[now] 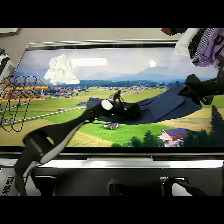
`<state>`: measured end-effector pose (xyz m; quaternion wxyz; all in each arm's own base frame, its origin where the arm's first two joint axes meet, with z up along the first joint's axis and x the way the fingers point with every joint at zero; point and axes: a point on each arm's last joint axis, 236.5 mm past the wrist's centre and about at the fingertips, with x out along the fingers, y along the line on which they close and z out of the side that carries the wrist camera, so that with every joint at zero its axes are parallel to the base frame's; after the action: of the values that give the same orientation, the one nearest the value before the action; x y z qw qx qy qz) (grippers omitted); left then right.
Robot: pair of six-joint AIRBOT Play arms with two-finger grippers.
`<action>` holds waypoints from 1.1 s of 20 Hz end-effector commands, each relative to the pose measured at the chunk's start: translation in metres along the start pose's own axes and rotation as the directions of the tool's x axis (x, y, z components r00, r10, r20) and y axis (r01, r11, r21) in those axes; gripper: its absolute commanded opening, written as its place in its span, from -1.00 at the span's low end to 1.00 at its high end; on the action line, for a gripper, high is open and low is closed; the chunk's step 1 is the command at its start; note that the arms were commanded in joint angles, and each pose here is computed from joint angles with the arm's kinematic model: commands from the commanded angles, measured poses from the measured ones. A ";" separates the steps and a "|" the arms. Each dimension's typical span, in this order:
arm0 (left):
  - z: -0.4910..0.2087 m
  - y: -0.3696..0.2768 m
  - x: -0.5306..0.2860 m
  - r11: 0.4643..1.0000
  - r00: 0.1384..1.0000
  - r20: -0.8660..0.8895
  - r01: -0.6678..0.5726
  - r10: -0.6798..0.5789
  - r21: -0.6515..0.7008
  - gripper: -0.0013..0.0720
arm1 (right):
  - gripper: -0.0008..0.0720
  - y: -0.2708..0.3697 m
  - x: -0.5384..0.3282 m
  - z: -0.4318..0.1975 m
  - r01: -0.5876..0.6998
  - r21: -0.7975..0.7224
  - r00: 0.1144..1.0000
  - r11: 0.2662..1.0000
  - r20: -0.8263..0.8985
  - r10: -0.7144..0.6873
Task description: Fold the clothes and pants, and hang the long-sleeved shirts on hangers.
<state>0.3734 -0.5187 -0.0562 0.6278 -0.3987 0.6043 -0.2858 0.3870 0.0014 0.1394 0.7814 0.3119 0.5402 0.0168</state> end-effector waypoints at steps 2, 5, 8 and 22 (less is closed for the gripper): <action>-0.027 -0.015 0.044 0.996 0.999 -0.024 0.039 -0.041 -0.084 -0.93 | -0.90 0.008 -0.010 0.003 -0.015 0.003 0.999 1.000 0.029 0.015; -0.031 -0.038 0.052 0.991 0.996 -0.004 0.092 -0.093 -0.102 -0.93 | -0.90 0.010 -0.010 0.011 -0.026 0.002 0.998 1.000 0.065 0.026; -0.035 -0.042 0.041 0.992 0.994 -0.063 0.083 -0.089 -0.090 -0.93 | -0.90 0.012 -0.010 0.017 -0.032 -0.003 0.995 0.999 0.090 0.032; 0.095 0.079 -0.431 0.619 0.631 0.204 -0.775 0.748 0.127 -0.93 | -0.90 0.157 0.080 -0.051 -0.187 -0.149 0.982 0.971 -0.036 0.183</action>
<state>0.4311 -0.2230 0.0581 0.7562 -0.0972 0.6328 -0.1351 0.4184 0.1375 0.1532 0.7937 0.3039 0.5122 0.1235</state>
